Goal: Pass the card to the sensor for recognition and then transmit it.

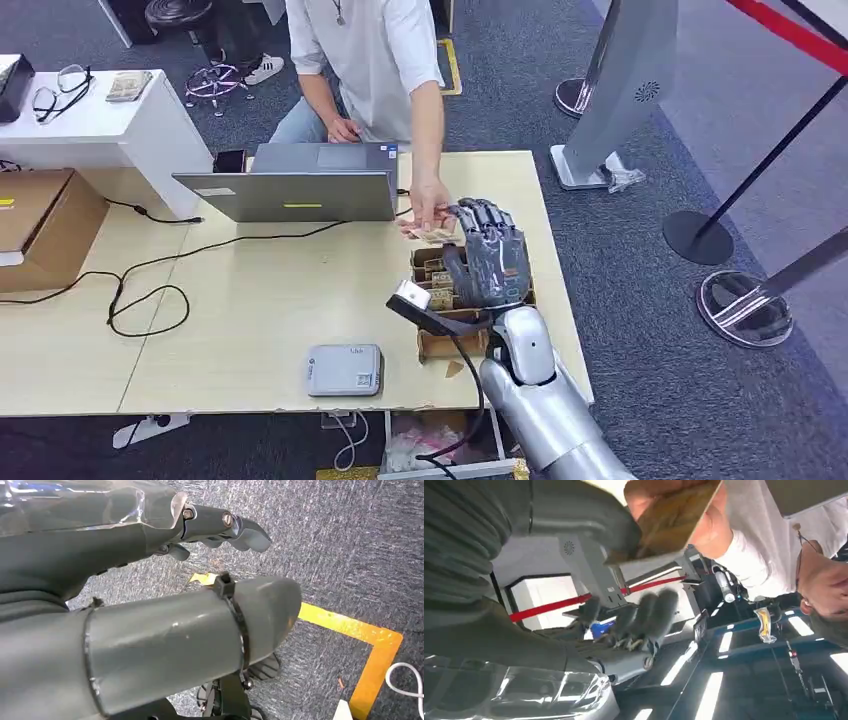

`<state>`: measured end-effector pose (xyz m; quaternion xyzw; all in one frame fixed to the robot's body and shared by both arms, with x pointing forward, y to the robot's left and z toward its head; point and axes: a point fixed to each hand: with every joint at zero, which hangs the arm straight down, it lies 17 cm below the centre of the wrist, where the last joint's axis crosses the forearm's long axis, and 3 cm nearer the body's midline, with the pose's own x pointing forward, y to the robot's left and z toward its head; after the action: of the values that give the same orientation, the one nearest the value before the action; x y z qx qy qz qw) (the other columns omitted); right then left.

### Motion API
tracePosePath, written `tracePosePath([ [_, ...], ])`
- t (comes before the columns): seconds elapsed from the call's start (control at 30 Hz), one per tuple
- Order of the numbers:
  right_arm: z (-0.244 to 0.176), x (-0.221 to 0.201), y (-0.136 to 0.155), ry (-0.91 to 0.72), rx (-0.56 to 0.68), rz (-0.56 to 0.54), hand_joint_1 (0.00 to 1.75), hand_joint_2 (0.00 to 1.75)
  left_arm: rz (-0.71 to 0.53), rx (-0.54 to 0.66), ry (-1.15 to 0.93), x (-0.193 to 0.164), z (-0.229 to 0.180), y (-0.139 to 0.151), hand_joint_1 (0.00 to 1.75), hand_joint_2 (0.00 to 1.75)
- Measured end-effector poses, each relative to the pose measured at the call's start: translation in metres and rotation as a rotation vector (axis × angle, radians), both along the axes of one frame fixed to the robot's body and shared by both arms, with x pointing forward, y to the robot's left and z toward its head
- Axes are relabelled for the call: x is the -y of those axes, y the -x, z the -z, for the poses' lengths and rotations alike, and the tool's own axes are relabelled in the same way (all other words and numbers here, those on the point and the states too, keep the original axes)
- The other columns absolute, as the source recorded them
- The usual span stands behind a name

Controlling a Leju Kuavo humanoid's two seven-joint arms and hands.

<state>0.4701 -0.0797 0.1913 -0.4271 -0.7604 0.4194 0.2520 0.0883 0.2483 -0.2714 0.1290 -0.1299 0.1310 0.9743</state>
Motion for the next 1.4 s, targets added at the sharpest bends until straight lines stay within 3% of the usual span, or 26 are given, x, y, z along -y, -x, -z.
tracePosePath([
  [1.13,-0.007,-0.013,0.005,-0.043,-0.025,-0.062,1.75,1.75,0.001,0.001,0.0,0.0,0.0,0.0,0.0,0.0],
  [1.4,-0.001,-0.031,0.019,-0.342,-0.302,-0.28,1.75,1.75,-0.004,0.004,0.005,0.0,0.0,0.0,0.0,0.0],
])
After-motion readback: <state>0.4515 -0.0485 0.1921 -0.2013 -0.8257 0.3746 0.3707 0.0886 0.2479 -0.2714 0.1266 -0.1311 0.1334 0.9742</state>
